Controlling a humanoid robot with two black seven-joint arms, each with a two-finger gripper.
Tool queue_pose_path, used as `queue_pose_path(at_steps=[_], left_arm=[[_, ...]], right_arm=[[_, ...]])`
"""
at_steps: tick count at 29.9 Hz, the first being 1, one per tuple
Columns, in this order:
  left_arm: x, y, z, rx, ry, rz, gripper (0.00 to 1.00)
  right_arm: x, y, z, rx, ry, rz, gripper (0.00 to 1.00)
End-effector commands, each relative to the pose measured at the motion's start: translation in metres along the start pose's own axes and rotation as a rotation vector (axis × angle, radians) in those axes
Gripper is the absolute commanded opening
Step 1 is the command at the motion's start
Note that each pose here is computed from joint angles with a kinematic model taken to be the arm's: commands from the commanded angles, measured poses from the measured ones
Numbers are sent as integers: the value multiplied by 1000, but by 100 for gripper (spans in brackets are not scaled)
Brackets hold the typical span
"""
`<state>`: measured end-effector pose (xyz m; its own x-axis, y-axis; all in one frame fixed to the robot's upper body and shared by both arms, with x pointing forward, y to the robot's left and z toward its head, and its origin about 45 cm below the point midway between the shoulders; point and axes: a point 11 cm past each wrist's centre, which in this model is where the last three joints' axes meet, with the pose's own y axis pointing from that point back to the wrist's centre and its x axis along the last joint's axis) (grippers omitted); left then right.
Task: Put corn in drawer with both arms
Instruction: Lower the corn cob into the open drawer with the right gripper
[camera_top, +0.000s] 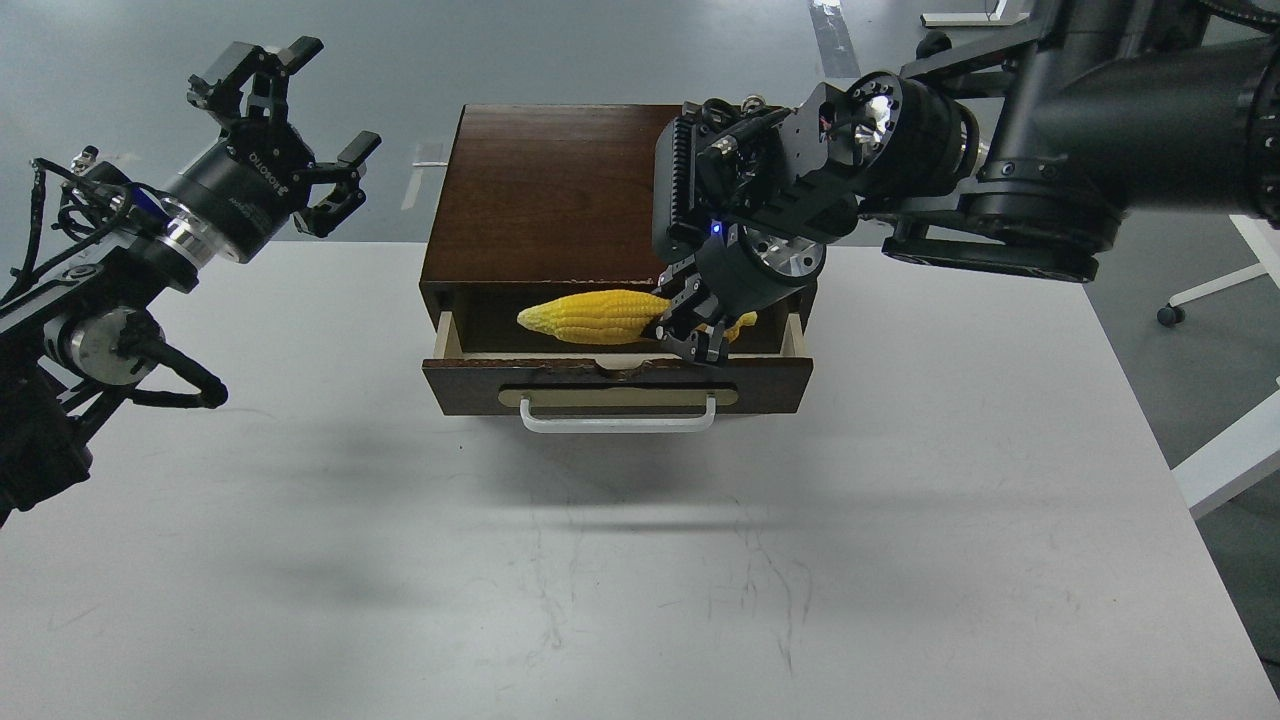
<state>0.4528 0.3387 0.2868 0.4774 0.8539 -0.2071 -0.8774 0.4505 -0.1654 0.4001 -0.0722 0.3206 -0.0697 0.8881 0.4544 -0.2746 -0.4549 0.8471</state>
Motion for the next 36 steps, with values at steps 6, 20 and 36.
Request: queue_pose_path(at_steps=[6, 20, 36], left_arm=[[0, -1, 1, -5, 2, 1, 98], [0, 0, 1, -5, 3, 2, 98], [0, -1, 2, -13, 6, 4, 98]], right_arm=[[-2, -2, -1, 5, -4, -3, 29], [-1, -6, -3, 11, 1, -5, 37], [-1, -6, -2, 8, 0, -4, 40]])
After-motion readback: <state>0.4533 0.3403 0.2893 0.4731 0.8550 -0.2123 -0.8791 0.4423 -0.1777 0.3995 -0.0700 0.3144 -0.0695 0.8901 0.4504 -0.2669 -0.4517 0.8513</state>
